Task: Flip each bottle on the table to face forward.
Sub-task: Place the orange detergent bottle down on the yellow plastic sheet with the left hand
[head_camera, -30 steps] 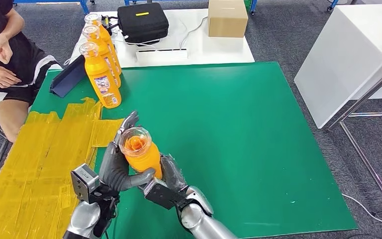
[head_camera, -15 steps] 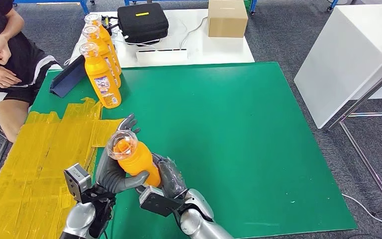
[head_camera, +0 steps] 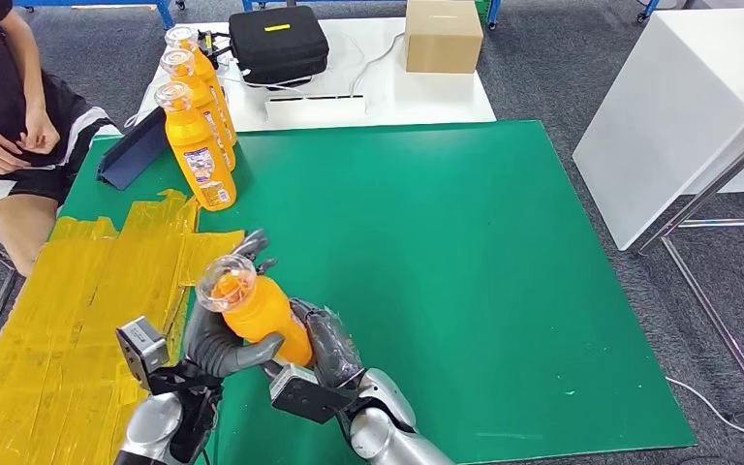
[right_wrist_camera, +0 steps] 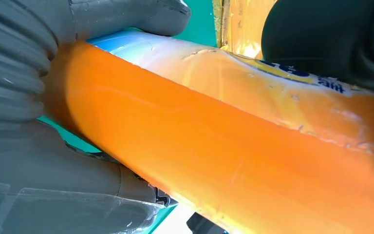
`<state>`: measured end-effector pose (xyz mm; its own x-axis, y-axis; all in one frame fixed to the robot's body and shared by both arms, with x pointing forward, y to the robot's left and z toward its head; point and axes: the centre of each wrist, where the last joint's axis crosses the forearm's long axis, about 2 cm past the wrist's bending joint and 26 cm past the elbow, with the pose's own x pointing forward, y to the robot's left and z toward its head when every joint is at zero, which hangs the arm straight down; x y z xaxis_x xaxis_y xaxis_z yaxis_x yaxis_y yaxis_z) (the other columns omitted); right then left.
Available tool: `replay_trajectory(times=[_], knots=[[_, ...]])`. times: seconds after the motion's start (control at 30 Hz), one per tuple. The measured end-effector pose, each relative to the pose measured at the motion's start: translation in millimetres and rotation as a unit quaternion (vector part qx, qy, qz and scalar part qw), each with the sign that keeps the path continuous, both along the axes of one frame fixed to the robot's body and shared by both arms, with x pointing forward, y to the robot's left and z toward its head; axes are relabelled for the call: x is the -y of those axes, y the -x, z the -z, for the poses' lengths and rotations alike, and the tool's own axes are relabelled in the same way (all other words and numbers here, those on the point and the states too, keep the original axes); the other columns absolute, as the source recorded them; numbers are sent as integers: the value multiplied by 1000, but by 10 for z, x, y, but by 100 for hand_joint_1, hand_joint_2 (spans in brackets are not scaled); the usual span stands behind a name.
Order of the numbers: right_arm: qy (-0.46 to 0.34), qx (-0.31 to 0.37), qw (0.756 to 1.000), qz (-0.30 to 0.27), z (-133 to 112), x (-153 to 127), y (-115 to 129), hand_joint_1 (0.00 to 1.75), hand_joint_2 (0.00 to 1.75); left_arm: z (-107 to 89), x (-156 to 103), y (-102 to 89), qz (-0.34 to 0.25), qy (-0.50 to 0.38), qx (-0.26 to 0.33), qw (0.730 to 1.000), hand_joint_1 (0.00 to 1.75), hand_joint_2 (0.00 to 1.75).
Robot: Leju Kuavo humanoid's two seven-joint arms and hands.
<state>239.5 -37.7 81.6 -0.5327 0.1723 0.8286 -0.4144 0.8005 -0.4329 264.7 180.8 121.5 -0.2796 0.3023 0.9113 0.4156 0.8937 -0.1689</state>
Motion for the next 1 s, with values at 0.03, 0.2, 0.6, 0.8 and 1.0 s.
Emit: replay_trajectory(times=[0.03,0.2,0.6,0.8,1.0], knots=[[-1,1,1000,0,0,-1,1,175,175,3,-7,0,3,3,-1,1000,175,175],[-4,4,1000,0,0,-1,2,175,175,20,-40,3,9,13,-4,1000,175,175],[-20,-1,1000,-4,-17,3,12,0,175,46,-76,15,0,21,-13,1000,175,175],[-71,-49,996,-15,-119,40,30,0,175,12,-186,33,-97,-55,12,994,175,175],[-114,-55,992,4,-260,164,1,0,175,-78,-408,69,-226,-158,60,959,175,175]])
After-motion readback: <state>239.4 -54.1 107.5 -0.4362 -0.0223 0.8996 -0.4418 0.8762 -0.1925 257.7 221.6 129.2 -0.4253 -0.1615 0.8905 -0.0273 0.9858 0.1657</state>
